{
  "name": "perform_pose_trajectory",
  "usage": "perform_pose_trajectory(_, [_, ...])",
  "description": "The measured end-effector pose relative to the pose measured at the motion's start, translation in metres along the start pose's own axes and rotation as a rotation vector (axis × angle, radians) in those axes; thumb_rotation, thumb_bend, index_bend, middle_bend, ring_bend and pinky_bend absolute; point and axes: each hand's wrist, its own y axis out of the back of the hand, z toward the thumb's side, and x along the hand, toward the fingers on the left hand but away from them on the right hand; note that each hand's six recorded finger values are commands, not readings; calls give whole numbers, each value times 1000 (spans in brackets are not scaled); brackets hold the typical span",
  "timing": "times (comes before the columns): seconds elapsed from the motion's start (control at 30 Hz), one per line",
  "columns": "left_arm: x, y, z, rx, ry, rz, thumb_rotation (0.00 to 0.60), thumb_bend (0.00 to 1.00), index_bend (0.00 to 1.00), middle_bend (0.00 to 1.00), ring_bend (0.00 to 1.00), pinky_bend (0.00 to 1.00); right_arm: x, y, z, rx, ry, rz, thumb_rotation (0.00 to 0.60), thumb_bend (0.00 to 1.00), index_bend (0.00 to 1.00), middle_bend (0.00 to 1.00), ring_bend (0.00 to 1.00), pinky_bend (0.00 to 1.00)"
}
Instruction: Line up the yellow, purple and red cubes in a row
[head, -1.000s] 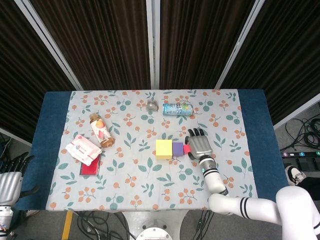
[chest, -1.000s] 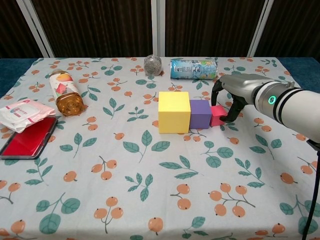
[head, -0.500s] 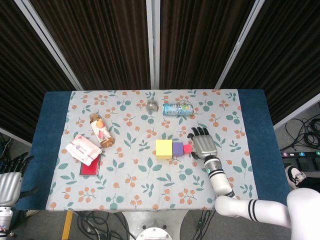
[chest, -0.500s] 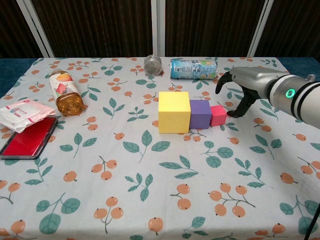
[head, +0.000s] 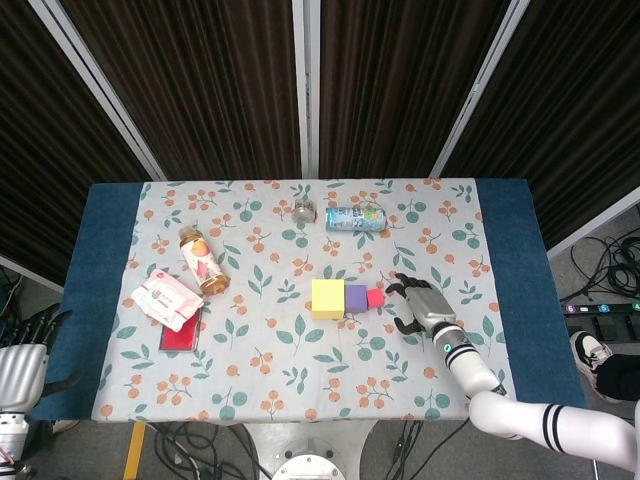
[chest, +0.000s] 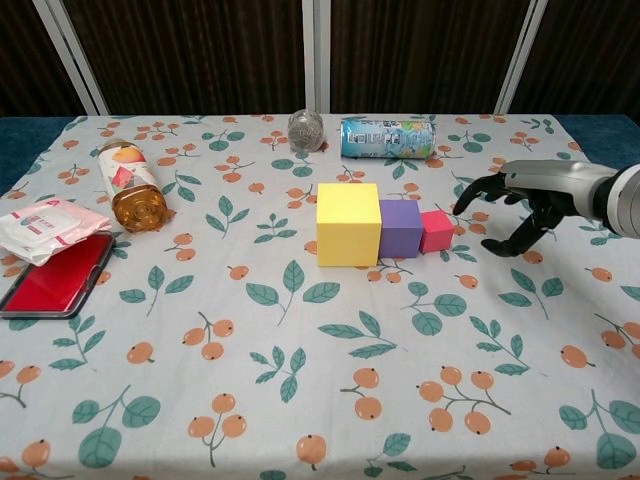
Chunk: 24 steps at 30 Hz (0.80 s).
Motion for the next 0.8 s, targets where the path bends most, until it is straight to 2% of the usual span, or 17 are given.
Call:
perform_pose_trajectory(0.27, [-1, 0, 0, 2, 3, -3, 600, 91, 197, 185, 130, 166, -9, 1, -6, -28, -8, 14, 600, 367, 206, 0, 0, 0])
perform_pose_trajectory(0.47, [-1, 0, 1, 4, 2, -5, 600, 92, 197, 185, 131, 166, -11, -6, -3, -10, -2, 41, 600, 366, 206, 0, 0, 0])
perform_pose_trajectory(0.8, [0, -2, 0, 2, 4, -10, 600, 92, 197, 185, 130, 166, -11, -13, 1, 12, 3, 46, 600, 366, 206, 0, 0, 0])
